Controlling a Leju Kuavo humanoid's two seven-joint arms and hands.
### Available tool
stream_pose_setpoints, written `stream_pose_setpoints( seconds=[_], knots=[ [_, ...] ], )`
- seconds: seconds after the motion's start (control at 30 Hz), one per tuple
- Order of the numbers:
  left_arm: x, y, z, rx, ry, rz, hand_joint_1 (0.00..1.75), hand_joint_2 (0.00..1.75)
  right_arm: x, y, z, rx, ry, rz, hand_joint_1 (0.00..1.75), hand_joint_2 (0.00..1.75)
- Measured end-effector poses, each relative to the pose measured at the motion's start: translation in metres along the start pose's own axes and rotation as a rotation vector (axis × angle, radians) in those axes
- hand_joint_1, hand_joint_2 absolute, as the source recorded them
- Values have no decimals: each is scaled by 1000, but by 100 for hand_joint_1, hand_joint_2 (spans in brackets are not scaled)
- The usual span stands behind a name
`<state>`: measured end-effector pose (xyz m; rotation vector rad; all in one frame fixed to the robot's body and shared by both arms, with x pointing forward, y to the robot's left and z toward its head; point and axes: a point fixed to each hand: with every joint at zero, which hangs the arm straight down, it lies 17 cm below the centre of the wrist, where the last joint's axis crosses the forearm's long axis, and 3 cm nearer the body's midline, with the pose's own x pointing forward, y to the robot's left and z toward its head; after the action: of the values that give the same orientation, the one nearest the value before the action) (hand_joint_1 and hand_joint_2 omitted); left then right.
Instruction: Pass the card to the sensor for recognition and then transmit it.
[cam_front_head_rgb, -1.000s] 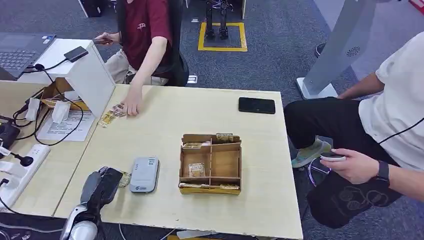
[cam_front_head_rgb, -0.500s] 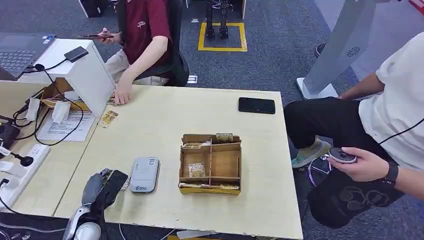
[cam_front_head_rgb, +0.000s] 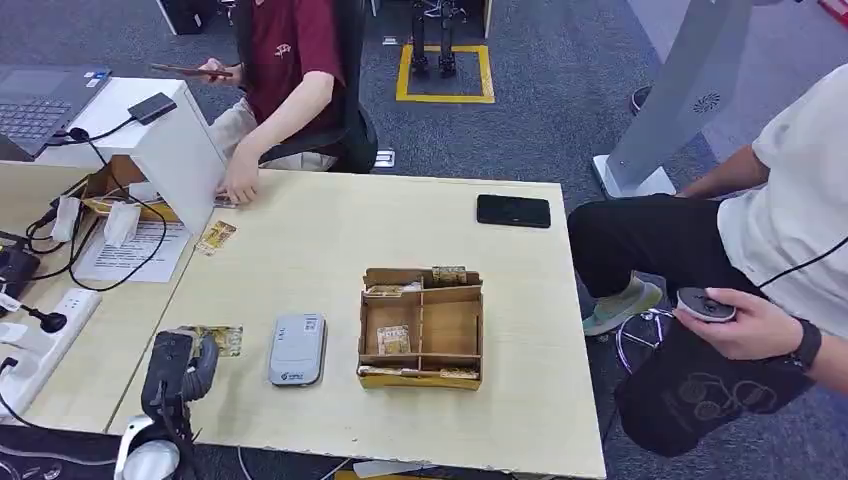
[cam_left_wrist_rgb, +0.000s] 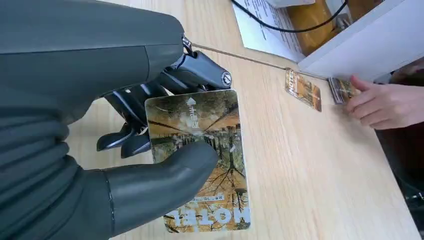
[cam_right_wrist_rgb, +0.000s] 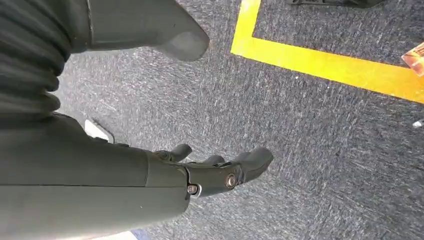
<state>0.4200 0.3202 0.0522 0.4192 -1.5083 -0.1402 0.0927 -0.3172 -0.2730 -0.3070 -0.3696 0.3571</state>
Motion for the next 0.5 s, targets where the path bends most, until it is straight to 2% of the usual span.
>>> stream_pose_setpoints(
  seconds=[0.27, 0.5],
  knots=[
    [5, 12, -3, 41, -6, 72, 175, 175, 0, 0, 0, -1, 2, 0, 0, 175],
    [11, -14, 8, -82, -11, 6, 175, 175, -1, 0, 0, -2, 2, -2, 0, 175]
  ],
)
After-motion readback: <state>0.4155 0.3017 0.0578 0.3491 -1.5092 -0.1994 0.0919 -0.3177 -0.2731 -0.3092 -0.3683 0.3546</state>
